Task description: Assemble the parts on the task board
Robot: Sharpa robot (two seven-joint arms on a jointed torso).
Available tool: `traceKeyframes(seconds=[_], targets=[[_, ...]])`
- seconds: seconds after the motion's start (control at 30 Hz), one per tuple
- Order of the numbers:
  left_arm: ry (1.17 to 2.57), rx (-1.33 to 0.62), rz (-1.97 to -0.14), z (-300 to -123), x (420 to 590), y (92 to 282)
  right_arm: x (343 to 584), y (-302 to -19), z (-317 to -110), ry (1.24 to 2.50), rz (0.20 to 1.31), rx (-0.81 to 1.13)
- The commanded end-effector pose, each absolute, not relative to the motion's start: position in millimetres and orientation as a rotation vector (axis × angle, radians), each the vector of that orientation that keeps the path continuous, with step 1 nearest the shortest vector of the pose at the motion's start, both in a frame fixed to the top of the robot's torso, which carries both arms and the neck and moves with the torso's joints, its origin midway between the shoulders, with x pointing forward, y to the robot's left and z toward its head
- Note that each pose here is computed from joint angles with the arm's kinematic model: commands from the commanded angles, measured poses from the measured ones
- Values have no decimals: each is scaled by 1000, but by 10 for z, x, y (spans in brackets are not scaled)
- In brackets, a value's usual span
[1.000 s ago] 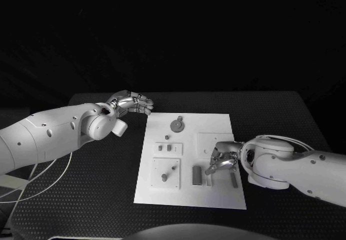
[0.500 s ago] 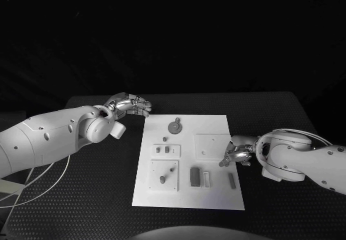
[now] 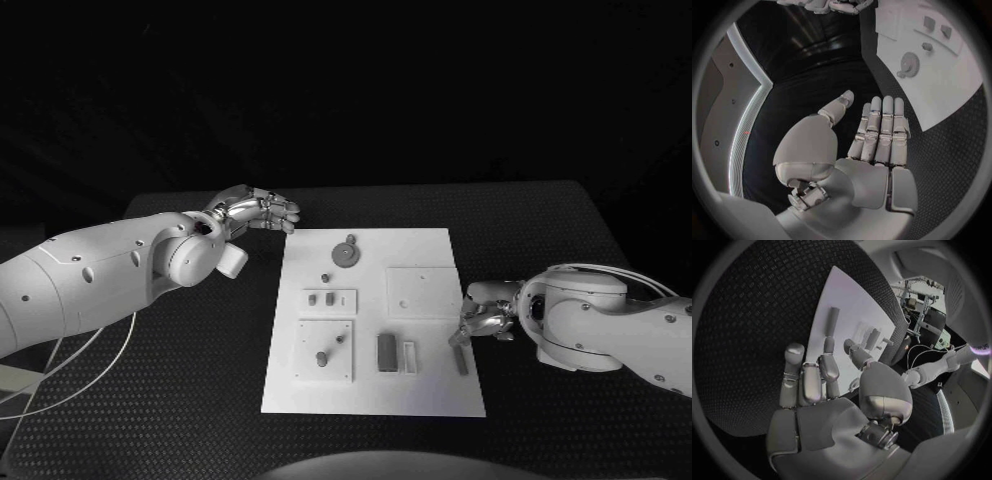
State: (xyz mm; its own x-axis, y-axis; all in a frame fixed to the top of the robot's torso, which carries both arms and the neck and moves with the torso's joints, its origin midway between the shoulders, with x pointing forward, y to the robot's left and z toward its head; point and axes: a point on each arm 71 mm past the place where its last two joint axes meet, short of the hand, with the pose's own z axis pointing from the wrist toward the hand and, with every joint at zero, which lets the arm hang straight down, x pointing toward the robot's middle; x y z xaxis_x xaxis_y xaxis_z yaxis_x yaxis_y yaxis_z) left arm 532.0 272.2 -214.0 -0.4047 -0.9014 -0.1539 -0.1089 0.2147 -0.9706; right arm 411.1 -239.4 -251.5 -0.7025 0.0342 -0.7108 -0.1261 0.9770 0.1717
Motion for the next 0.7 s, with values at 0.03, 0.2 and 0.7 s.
traceKeyframes(seconds=[0.03,0.2,0.7], targets=[[1703,-941,-1289,-2133,5318,2700,4098,-2435,-2533,2346,208,-127],[1704,-942,-1286,-2138,5315,2711,4059,-2447,-2582,2375,197,-144],[1711,-943,-1287,-2145,5309,2717,3933,-2394,-2811,2414,207,-151]])
